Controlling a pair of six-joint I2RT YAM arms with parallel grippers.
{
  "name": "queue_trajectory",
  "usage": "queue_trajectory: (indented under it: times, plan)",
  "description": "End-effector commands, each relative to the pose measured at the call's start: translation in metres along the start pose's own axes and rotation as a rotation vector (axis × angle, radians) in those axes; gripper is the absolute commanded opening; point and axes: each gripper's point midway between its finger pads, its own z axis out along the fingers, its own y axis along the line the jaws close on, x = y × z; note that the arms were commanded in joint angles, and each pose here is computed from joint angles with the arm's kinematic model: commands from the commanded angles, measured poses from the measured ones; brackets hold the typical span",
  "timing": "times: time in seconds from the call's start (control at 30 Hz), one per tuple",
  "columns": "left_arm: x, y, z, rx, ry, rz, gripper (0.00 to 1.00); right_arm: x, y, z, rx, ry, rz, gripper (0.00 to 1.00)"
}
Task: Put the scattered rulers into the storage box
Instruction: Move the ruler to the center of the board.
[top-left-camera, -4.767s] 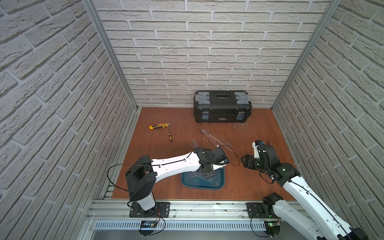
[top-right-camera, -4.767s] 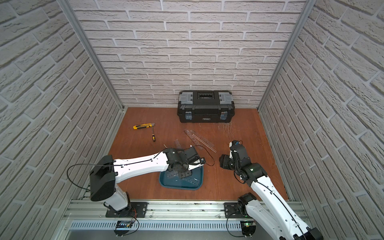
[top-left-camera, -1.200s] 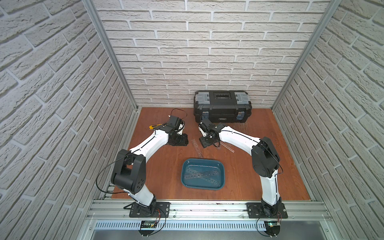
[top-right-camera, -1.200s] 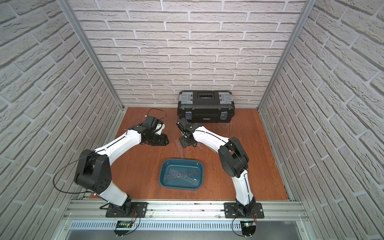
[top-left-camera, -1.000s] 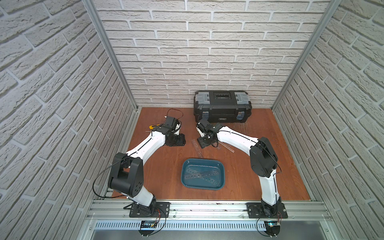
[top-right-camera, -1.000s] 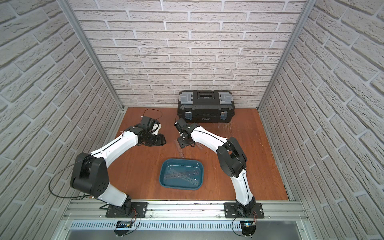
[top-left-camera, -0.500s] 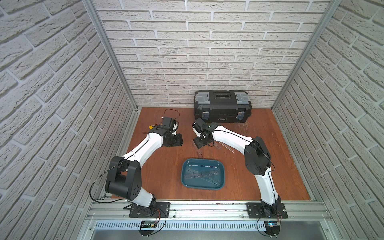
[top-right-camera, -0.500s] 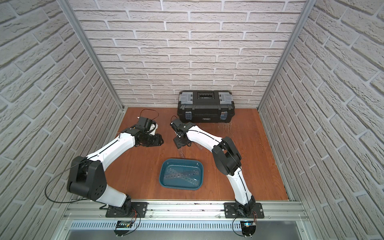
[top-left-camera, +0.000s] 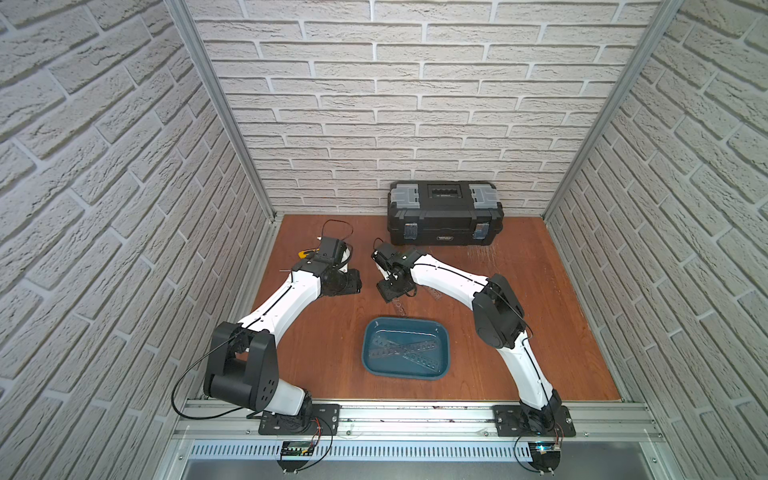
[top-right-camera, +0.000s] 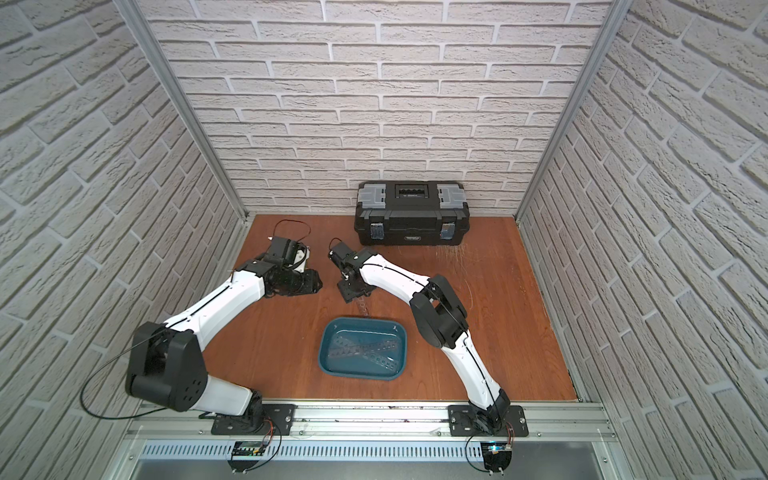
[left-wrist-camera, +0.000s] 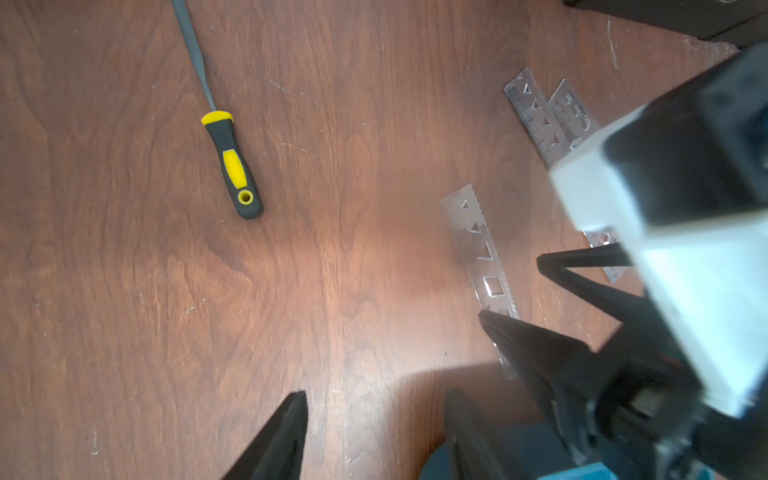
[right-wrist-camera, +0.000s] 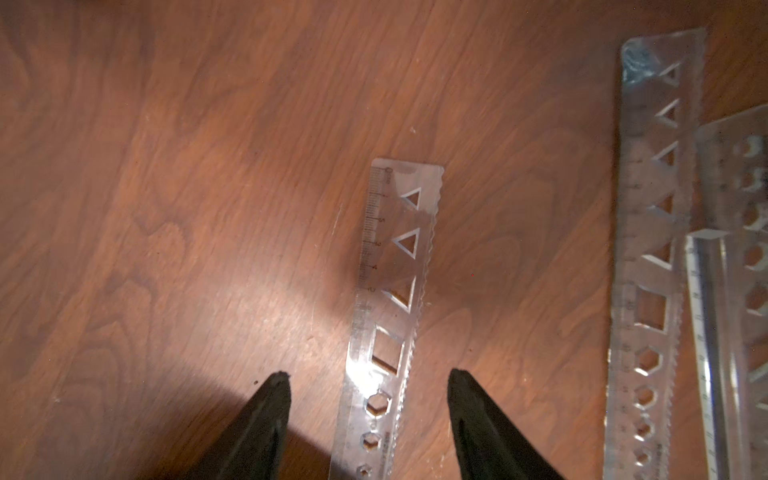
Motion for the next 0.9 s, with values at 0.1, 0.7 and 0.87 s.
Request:
queue_trajectory:
  times: [0.1,0.7,0.87]
  plan:
    - [-0.005,0.004,-0.007,-0.001,-0.045,-0.016,0.58,-0.002,0.001,0.009,0.028,0.02,0.016,0.66]
    - [-0.005,0.007,-0.009,0.008,-0.058,-0.022,0.58,0.017,-0.007,0.04,0.05,0.093,0.047,0.52]
    - [-0.007,0.006,-0.008,0.014,-0.06,-0.022,0.58,0.031,-0.017,0.045,0.066,0.13,0.047,0.39]
